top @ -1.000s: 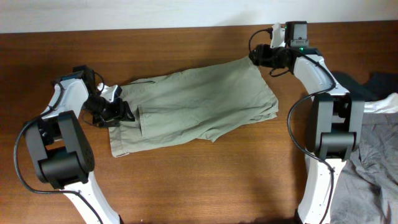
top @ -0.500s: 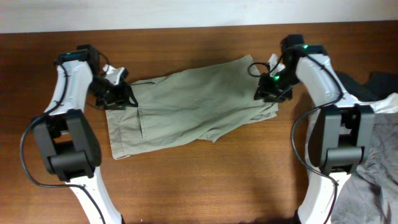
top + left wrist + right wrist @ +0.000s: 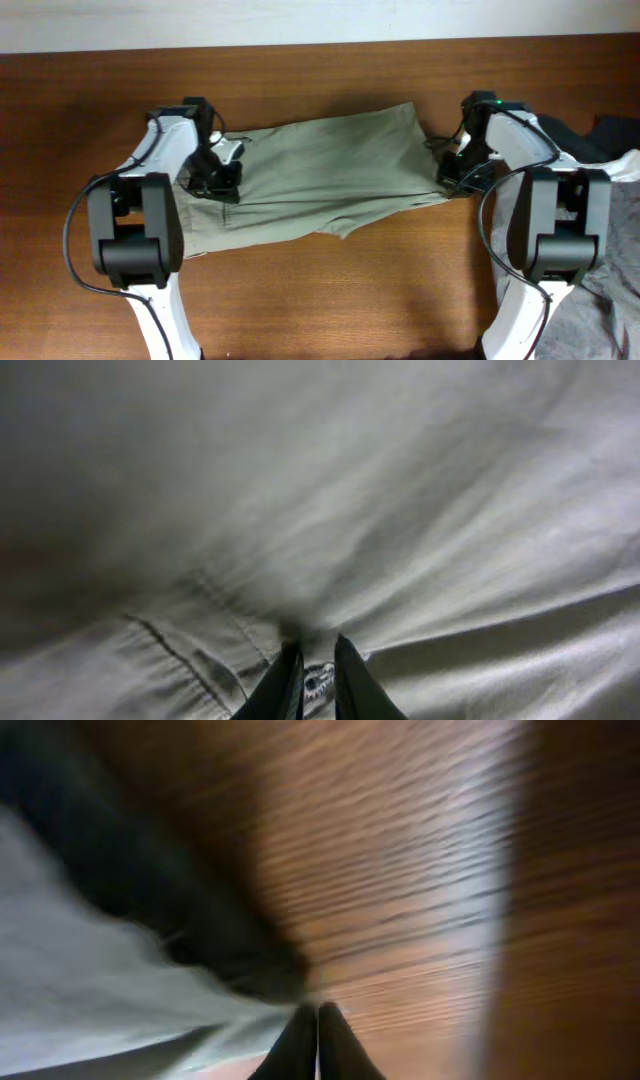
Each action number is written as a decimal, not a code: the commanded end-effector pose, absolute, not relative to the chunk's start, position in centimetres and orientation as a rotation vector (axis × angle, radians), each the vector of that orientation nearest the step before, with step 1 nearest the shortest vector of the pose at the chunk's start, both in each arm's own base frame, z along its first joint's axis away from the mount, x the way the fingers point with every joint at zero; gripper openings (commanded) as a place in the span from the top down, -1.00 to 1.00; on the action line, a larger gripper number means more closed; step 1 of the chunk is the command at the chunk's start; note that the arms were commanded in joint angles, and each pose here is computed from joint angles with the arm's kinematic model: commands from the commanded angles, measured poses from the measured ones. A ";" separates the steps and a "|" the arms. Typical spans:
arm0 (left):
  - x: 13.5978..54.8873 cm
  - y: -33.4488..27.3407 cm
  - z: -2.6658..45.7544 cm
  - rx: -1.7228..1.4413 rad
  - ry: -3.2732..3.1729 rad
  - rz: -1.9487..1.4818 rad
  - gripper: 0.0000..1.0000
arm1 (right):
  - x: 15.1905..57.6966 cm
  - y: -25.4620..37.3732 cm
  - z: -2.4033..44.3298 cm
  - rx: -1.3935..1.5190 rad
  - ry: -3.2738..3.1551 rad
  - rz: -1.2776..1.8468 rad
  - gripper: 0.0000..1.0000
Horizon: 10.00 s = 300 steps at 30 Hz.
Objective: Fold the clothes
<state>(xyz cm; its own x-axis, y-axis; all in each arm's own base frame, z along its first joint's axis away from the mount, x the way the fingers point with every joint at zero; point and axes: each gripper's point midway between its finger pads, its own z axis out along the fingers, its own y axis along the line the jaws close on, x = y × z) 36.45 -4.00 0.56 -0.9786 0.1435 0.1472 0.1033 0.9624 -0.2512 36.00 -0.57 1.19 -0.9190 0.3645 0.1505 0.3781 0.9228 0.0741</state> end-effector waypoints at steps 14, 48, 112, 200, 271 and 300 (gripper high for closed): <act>44.9 -8.5 3.2 -0.410 -3.209 0.311 0.64 | 48.8 20.4 2.2 0.130 -3.432 -0.856 0.86; 40.1 -7.8 -3.8 -0.167 -2.790 0.772 -0.62 | 37.7 8.6 0.6 -0.317 -3.052 -0.136 0.84; 43.0 -19.8 23.7 -0.297 -3.413 0.380 0.99 | 34.0 8.4 -0.4 -0.240 -2.960 -0.273 0.91; 42.3 -21.9 16.9 -0.419 -3.358 0.108 -0.35 | 48.4 4.1 14.4 -0.161 -3.617 -0.627 0.92; 35.0 -11.9 5.9 -0.386 -2.816 0.228 0.44 | 37.1 9.6 7.6 -0.143 -3.257 -0.412 0.91; 46.6 -9.1 7.0 -0.411 -3.123 0.368 0.50 | 38.4 11.0 4.1 -0.053 -3.210 -0.465 0.92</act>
<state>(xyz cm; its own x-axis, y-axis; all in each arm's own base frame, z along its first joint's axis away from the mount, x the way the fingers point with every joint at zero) 46.34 -8.35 3.83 -0.9821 0.1863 -0.0284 0.1880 0.9583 -0.2153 38.39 11.93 0.62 -0.9951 0.0968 -0.0180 0.0865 0.9469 0.3097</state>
